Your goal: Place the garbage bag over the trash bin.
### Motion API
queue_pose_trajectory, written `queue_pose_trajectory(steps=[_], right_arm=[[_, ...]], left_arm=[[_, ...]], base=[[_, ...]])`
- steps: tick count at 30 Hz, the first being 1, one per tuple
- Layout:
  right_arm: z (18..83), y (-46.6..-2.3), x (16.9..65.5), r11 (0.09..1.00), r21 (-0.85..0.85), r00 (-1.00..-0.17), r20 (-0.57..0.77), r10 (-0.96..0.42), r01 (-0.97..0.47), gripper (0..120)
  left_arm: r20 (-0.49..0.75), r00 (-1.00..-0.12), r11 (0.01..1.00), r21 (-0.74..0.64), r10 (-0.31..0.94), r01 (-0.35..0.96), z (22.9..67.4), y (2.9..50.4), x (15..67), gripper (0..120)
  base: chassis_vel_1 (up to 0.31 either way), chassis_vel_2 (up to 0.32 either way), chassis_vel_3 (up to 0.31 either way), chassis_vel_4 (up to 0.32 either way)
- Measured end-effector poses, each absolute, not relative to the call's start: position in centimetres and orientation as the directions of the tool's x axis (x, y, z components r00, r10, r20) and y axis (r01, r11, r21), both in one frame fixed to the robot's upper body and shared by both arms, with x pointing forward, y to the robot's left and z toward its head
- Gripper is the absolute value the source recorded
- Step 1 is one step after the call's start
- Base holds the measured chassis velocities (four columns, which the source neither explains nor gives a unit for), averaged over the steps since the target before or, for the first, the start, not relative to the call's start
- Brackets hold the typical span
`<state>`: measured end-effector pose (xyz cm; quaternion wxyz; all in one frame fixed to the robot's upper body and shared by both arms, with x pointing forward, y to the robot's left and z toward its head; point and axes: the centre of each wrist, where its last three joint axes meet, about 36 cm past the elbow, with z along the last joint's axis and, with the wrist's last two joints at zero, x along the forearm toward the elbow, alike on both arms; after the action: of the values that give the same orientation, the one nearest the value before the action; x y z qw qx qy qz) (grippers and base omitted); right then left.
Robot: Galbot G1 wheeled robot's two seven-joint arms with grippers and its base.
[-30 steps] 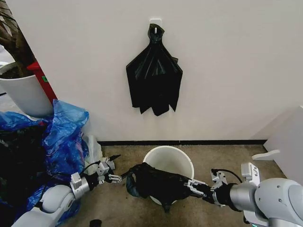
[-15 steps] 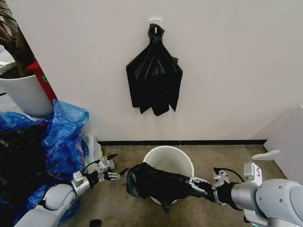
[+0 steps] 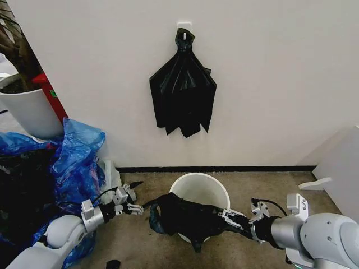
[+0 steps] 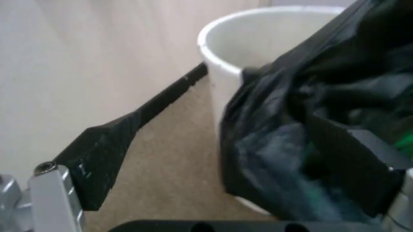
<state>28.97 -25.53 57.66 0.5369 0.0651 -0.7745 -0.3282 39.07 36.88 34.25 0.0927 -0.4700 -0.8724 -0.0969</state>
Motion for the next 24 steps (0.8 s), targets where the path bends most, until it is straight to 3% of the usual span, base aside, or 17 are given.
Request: queue_pose_trajectory(steps=[13,18,24], right_arm=[[57.7,-25.7,28.9,0.773,0.580,-0.419,0.787,-0.452,0.256,100],[57.7,-25.7,29.0,0.772,0.582,-0.421,0.786,-0.453,0.255,100],[57.8,-25.6,29.0,0.772,0.584,-0.426,0.782,-0.454,0.250,100]], left_arm=[[0.312,-0.583,0.555,0.183,0.750,0.812,33.5,35.8,43.0,100],[0.283,-0.575,0.553,0.161,0.767,0.817,34.0,35.0,42.1,100],[0.196,-0.617,0.620,0.050,0.762,0.783,35.7,35.7,41.3,100]], base=[[0.000,0.000,0.000,0.000],[0.000,0.000,0.000,0.000],[0.000,0.000,0.000,0.000]])
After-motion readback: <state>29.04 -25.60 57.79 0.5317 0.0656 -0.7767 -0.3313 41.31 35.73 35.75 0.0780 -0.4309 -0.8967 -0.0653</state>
